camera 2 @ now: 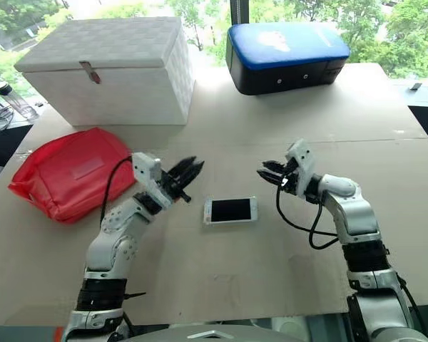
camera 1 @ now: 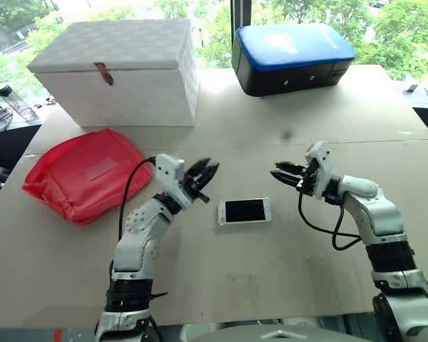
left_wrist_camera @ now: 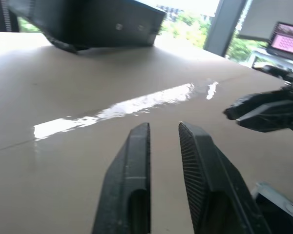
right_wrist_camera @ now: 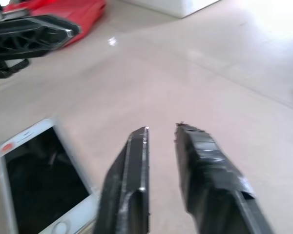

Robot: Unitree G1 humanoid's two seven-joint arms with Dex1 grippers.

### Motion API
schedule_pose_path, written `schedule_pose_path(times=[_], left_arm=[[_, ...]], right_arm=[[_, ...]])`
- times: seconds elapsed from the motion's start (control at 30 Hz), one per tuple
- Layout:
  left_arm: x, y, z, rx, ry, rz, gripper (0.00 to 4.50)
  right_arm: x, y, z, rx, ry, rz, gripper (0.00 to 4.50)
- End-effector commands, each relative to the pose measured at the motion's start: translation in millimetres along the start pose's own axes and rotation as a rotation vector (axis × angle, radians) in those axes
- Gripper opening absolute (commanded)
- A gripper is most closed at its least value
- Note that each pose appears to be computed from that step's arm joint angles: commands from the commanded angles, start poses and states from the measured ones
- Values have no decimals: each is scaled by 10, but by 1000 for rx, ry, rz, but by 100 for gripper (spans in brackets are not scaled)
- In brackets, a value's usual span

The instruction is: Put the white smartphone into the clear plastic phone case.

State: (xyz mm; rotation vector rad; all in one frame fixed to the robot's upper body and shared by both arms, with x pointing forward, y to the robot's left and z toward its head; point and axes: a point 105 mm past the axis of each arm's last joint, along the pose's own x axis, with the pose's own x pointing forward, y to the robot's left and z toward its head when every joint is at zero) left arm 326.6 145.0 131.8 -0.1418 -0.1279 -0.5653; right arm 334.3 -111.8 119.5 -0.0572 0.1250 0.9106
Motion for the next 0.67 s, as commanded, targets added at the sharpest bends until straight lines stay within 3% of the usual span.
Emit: schedule_pose_path(times=[0.03, 0.13, 0.2, 0.43, 0.67], left_arm=[[-128, 209, 137, -13, -27, 128, 269], [-234, 190, 150, -11, -7, 126, 406], [-395, 154, 150, 6, 24, 131, 445], [-988, -91, -28, 85, 154, 123, 445], [-1355, -337, -300, 26, 249, 143, 445]], right_arm=[[-262, 11, 158, -35, -60, -71, 283], [-438, 50, 120, -50, -34, -95, 424], [-671, -1, 20, -59, -1, -175, 449], [-1173, 59, -148, -134, 15, -297, 449], [-1334, -54, -252, -127, 25, -423, 449]])
